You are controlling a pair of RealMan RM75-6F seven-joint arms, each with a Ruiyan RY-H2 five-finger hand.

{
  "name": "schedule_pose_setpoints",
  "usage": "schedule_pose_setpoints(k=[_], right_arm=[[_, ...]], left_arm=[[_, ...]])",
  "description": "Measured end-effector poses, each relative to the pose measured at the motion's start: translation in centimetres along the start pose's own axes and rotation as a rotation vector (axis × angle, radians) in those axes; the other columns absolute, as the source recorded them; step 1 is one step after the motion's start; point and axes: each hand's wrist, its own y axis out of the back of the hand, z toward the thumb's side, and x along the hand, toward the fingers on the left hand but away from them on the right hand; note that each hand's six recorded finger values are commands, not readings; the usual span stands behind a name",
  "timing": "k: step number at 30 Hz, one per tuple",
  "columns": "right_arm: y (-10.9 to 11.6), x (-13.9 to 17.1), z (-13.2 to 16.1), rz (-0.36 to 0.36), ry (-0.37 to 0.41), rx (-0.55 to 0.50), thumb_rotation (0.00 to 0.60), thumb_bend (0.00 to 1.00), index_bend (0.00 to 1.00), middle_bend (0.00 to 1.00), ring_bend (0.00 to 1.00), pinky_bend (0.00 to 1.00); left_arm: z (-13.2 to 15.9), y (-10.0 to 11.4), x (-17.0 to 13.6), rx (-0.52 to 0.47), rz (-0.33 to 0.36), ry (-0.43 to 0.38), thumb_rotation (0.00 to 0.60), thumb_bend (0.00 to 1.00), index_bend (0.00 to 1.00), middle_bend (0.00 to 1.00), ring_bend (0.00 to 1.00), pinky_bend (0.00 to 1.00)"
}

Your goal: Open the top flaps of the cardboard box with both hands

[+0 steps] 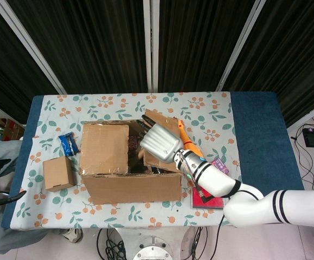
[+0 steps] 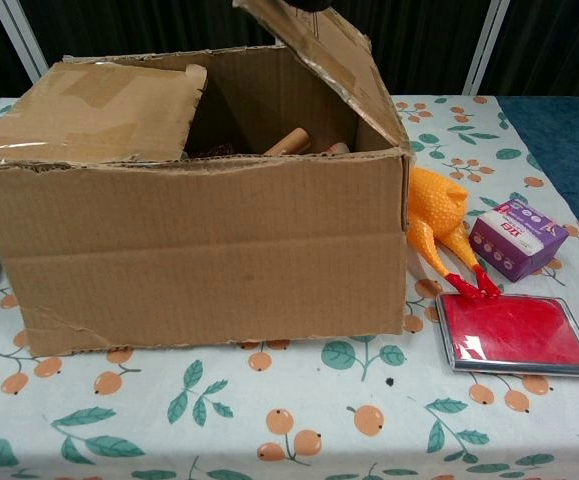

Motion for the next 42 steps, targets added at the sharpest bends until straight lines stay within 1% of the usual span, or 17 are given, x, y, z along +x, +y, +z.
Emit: schedule_pose_setpoints(k=[5,8,13,22,24,28,31,37,42], right_arm=[[0.7,2.3,-1.1,-0.028,-0.010,-0.020,0.600,0.78,0.47,0.28,0.00,0.00],[1.1,3.5,-1.9,-0.041,-0.020,-0.024,0.600,0.78,0.44,0.27,0.00,0.00],[1.1,5.3,-3.0,-0.051,-0.036,-0.038,0.600,0.78,0.42,0.27,0.00,0.00],[-0.1,8.6,-5.7,-0.052,-0.079,-0.085,0.600,0.78,0.42,0.25,0.00,0.00],[-0.4,9.4,-6.4,-0.055,-0.092,-0.100,0.600,0.78,0.39,0.24,0.00,0.00],[-0.8,11.1,-7.5,-0.069,-0.106,-0.125,0.600,0.78,0.32,0.19,0.00,0.00],[-1.2,12.4,-8.3,-0.081,-0.115,-0.146,0.600,0.78,0.29,0.18,0.00,0.00],[-2.6,15.3,-10.5,-0.093,-0.149,-0.203,0.600,0.78,0.23,0.17,0.00,0.00],[-3.1,17.7,-12.2,-0.128,-0.175,-0.260,0.600,0.78,0.19,0.17,0.00,0.00]], left_arm=[[0.8,-0.3,0.2,0.016,-0.012,-0.014,0.313,0.02,0.15,0.15,0.13,0.22],[1.5,-0.4,0.4,0.022,-0.017,-0.026,0.314,0.02,0.15,0.15,0.13,0.22],[2.6,-0.5,0.7,0.034,-0.023,-0.042,0.312,0.02,0.15,0.15,0.13,0.22],[4.7,-1.1,1.3,0.065,-0.049,-0.067,0.314,0.03,0.15,0.15,0.13,0.22],[5.2,-1.3,1.5,0.070,-0.054,-0.075,0.312,0.03,0.15,0.15,0.13,0.22],[6.2,-1.7,2.0,0.080,-0.067,-0.093,0.314,0.03,0.15,0.15,0.13,0.22],[7.0,-2.2,2.3,0.086,-0.079,-0.107,0.312,0.03,0.15,0.15,0.13,0.22],[8.4,-2.7,2.9,0.094,-0.091,-0.130,0.313,0.03,0.15,0.15,0.13,0.22],[9.0,-2.4,3.2,0.095,-0.080,-0.137,0.314,0.03,0.15,0.15,0.13,0.22]])
